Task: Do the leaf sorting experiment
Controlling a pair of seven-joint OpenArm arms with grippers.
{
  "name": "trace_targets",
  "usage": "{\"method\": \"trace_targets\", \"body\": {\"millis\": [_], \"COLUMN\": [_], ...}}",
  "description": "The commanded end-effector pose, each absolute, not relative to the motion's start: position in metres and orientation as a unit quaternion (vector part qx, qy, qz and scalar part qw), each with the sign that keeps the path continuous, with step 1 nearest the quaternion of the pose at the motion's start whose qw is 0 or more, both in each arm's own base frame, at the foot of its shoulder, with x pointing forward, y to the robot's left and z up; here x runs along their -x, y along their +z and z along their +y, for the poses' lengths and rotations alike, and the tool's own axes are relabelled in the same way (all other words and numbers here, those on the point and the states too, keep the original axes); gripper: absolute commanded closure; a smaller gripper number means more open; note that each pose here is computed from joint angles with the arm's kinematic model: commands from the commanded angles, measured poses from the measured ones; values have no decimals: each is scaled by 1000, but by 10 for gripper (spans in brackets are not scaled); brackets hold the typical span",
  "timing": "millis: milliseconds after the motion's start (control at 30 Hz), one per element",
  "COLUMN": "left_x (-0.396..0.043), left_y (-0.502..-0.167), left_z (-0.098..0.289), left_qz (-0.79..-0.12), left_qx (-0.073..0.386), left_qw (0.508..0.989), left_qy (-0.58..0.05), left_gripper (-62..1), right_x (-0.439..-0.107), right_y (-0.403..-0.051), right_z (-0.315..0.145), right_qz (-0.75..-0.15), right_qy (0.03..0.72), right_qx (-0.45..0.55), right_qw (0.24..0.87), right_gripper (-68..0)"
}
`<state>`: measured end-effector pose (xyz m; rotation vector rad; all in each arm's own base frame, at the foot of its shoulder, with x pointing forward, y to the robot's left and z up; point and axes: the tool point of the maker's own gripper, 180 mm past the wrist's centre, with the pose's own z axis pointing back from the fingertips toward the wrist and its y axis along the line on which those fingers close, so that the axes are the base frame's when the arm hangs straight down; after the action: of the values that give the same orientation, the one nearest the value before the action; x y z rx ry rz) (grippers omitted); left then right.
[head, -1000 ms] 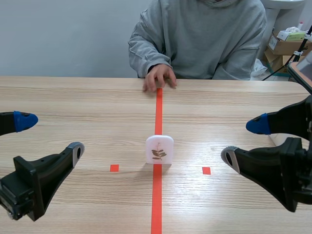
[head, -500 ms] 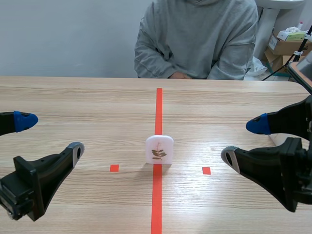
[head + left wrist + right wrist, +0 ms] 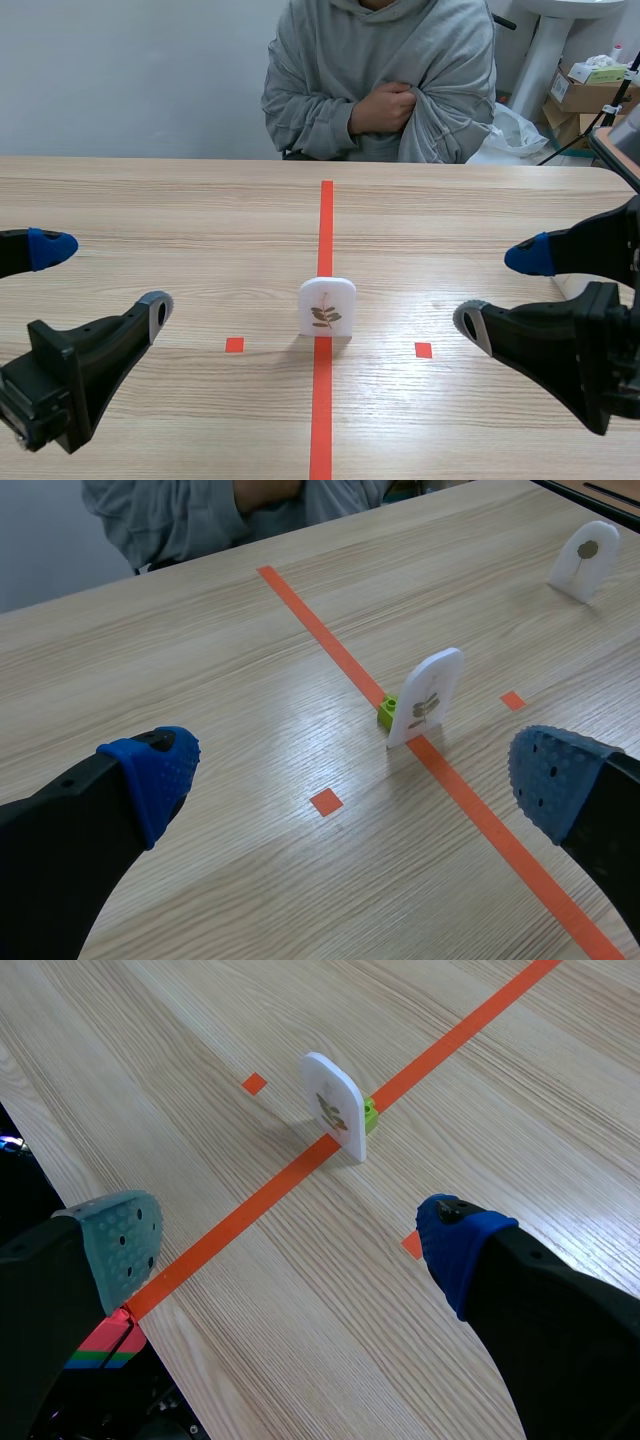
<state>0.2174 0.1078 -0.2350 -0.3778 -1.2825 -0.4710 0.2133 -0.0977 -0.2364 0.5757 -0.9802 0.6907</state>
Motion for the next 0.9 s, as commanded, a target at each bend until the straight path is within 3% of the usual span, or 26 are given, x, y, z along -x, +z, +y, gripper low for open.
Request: {"method": "trace_targets", "body": {"millis": [0,333,700,867], "left_x": [-217,-220,-243,-263], "left_y": [-229,-228,-253,-277], "left_z": [106,105,95,89], "left_qz": [-597,-598,-536,-513], "left_qx": [179,182,208,218], "left_qw": [753,749,741,746], "left_qy": [-211,-218,-346,-365], "left_gripper": [-623,-623,-623,-623], "right_x": [-216,-216,-216,-216], "right_y": [-231,-231,-231,-231], "right_z": [-98,-98,-98,-98], "right_qz": [-464,-464,-463,-463], "right_qy": [321,321,322,322], "right_qx": [-271,-271,-269,-269], "right_qw": [780,780,780,781], "right_gripper": [-519,-519,-519,-519]}}
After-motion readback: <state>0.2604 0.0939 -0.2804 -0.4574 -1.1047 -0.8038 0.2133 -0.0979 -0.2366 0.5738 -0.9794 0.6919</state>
